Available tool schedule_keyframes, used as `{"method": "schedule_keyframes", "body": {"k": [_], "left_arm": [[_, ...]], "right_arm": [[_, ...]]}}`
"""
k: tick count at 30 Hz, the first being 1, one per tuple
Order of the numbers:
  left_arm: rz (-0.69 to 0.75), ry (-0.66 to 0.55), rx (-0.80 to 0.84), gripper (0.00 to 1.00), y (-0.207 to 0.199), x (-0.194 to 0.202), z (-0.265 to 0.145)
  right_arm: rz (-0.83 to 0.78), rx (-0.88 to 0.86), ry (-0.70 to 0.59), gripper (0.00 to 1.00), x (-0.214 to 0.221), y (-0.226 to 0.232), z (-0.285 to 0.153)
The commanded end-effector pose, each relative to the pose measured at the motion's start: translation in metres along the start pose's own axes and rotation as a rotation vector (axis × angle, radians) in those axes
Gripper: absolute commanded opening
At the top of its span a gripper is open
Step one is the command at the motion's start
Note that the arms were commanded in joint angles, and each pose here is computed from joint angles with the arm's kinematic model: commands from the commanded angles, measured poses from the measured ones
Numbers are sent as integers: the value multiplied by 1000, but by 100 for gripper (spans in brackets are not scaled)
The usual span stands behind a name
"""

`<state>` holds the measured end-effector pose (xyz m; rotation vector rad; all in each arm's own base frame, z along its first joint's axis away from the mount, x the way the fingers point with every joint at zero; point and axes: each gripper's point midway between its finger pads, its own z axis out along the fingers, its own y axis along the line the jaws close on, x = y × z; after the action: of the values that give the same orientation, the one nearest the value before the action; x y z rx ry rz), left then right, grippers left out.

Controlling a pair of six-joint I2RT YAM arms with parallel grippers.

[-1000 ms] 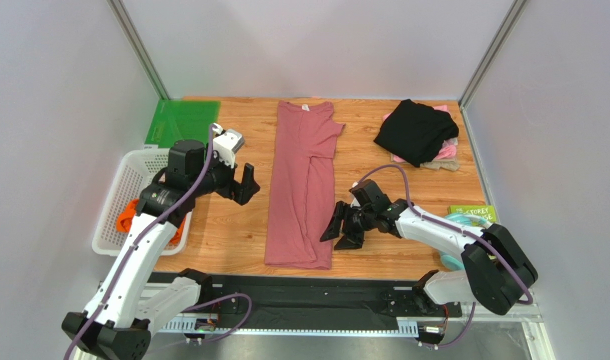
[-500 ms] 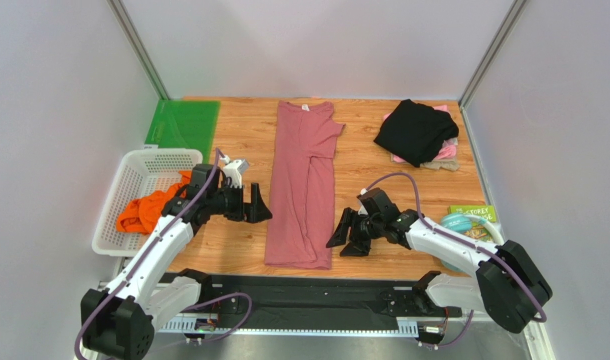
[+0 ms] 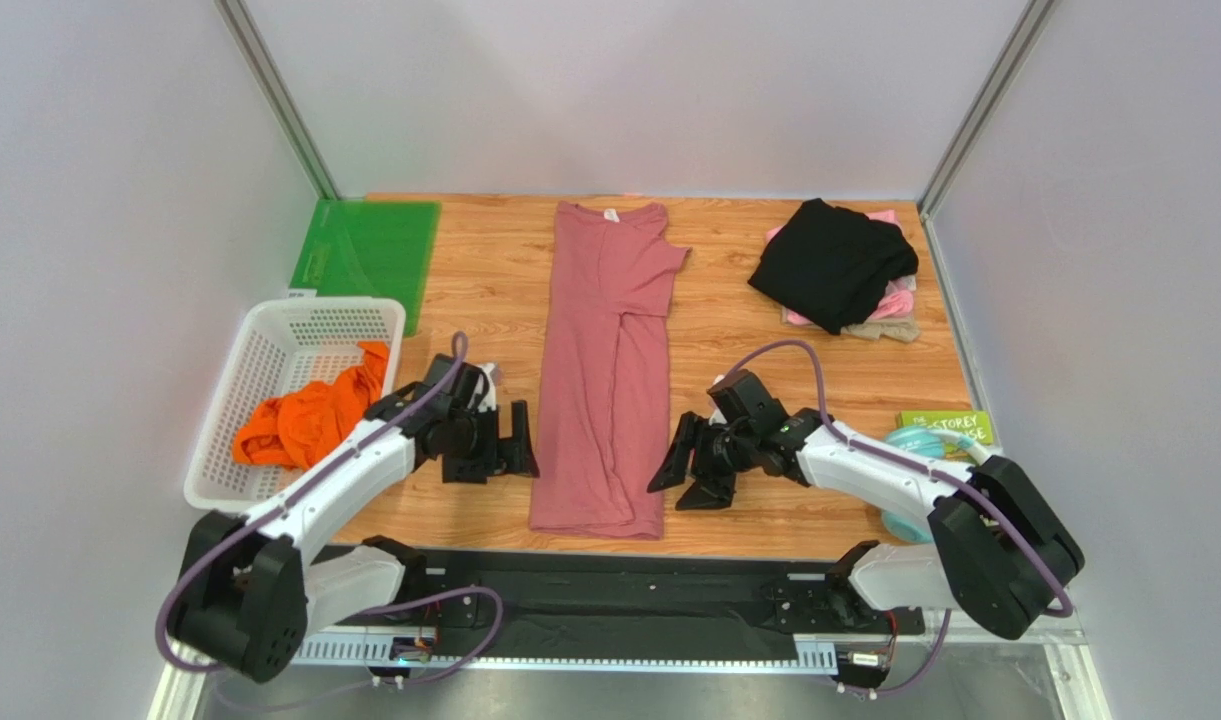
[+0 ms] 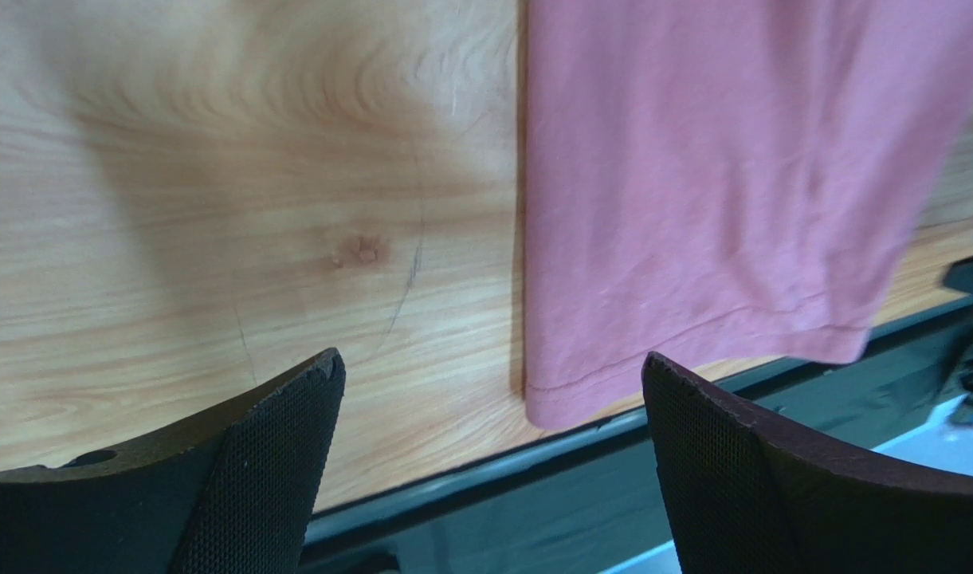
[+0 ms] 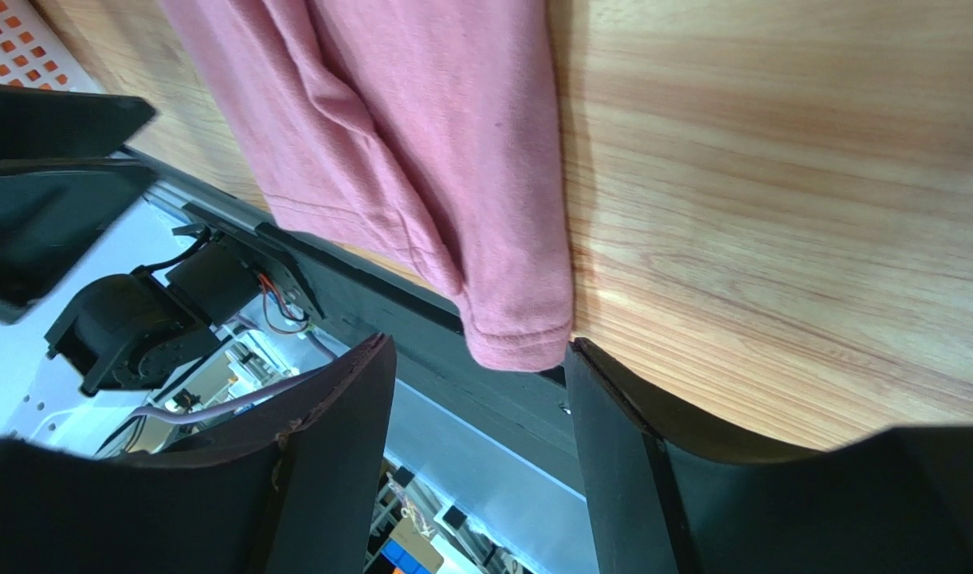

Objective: Fold and stack the t-shirts
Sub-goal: Rotate the tshirt 90 degrees

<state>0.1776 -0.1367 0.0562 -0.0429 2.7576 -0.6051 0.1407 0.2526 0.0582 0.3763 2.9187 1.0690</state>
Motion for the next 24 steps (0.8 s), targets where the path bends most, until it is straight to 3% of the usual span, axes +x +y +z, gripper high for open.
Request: {"method": "schedule_keyframes", "body": {"k": [1,11,24], "left_arm": [[-16,105,-123,100,5,14,6],[27,209,-100,100,-8,39,14],[31,325,93,99,-43,56,20]], "right_arm": [[-21,-47,-17,60,-8,21,-1],[2,-36,14,60,-7,16,11],[12,-26,54,58,-3,16,22]]}}
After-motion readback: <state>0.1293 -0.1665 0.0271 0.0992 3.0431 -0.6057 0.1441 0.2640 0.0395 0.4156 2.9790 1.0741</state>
